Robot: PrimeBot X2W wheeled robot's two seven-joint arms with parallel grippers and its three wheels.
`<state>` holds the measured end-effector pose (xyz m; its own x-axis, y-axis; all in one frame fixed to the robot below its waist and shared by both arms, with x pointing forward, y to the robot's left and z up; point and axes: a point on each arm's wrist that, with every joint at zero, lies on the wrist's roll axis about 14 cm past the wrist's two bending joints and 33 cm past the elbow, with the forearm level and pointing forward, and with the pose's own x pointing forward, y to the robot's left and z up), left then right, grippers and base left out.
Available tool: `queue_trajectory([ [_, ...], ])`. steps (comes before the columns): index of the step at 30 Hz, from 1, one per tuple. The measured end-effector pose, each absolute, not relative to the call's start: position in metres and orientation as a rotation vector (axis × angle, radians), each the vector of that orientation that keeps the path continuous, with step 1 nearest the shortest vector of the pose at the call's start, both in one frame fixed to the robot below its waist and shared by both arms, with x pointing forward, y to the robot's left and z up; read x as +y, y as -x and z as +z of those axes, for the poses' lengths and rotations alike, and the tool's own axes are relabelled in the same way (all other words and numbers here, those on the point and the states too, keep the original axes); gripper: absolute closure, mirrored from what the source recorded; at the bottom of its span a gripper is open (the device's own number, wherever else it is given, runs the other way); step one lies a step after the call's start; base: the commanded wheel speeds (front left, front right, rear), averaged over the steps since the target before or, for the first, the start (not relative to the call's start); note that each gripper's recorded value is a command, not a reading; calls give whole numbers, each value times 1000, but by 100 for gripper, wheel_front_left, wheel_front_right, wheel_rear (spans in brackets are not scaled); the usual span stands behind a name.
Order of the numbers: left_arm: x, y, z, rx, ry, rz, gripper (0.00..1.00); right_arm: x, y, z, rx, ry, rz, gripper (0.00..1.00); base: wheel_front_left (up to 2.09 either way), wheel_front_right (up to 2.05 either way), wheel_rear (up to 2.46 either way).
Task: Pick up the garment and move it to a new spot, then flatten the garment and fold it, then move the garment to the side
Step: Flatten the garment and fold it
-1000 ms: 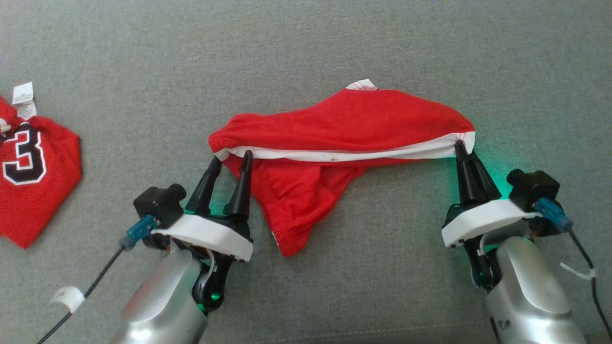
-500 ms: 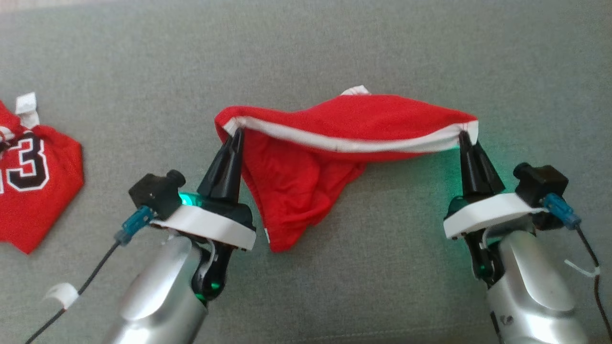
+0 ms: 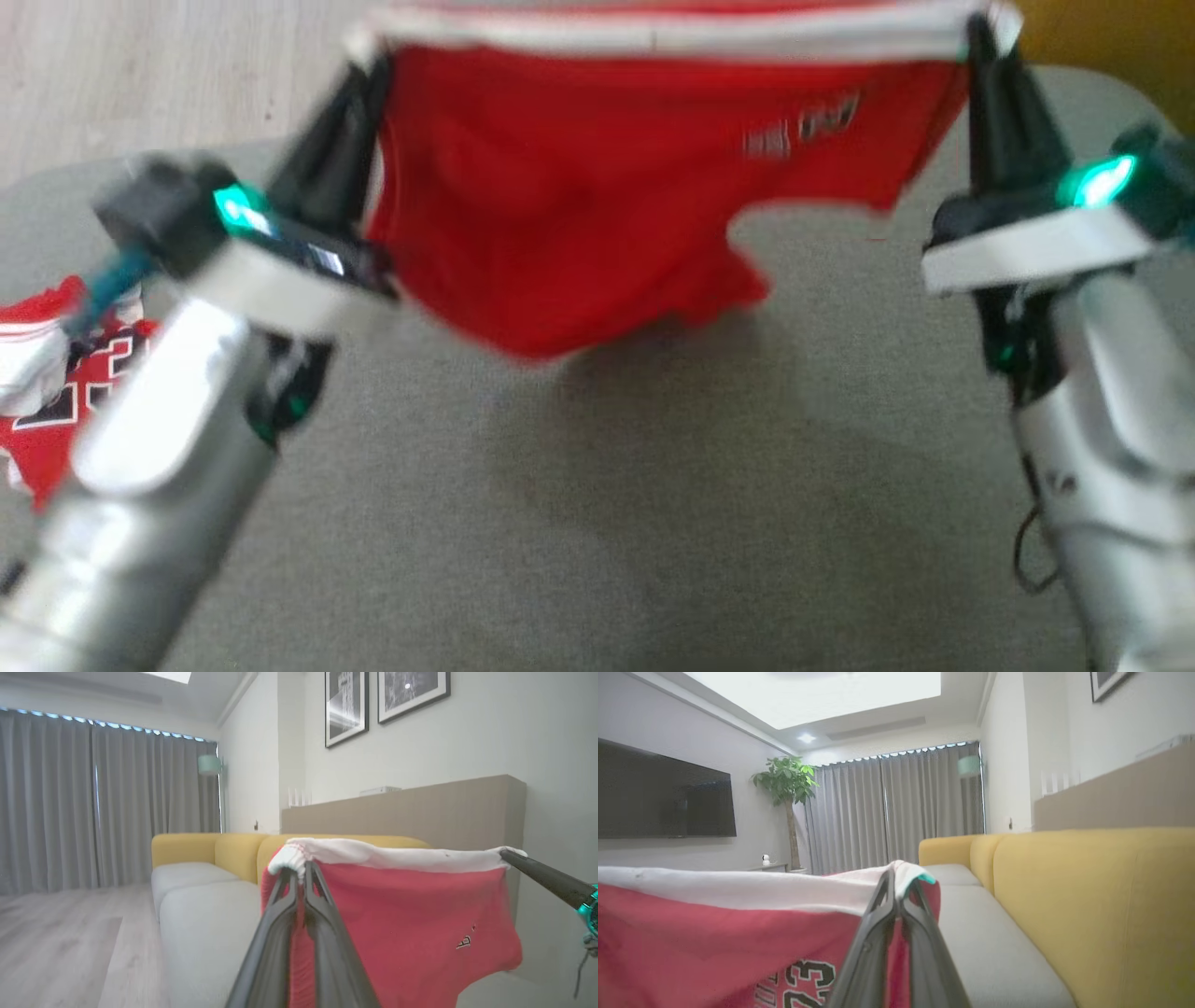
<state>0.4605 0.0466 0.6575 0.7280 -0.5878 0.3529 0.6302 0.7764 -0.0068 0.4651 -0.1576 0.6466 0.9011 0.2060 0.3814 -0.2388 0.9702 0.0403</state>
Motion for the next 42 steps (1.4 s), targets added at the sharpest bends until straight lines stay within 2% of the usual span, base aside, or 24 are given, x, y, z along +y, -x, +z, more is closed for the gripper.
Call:
queue_trajectory([
  [5,51,-483,680,-379,75,-663,100,-150,-484,674,-428,-17,271,100,0,0,0],
  [8,53,-508,681,-368,57,-640,100,-146,-508,689,-442,45,284,100,0,0,0],
  [14,56,-568,694,-399,-22,-582,100,-162,-560,734,-519,144,223,100,0,0,0],
  [18,53,-588,737,-534,48,-556,100,-174,-580,766,-608,158,171,100,0,0,0],
  [21,53,-597,743,-573,104,-538,100,-176,-592,765,-622,152,153,100,0,0,0],
  [24,46,-599,701,-483,145,-540,100,-172,-596,742,-579,123,160,100,0,0,0],
  [29,38,-569,597,-232,272,-524,100,-164,-573,669,-442,49,201,100,0,0,0],
  [34,41,-513,515,-25,362,-475,100,-173,-522,591,-276,-75,176,100,0,0,0],
  [38,46,-464,474,93,428,-423,100,-184,-472,546,-173,-165,122,100,0,0,0],
  [42,47,-422,460,141,442,-409,100,-192,-425,521,-115,-230,74,100,0,0,0],
])
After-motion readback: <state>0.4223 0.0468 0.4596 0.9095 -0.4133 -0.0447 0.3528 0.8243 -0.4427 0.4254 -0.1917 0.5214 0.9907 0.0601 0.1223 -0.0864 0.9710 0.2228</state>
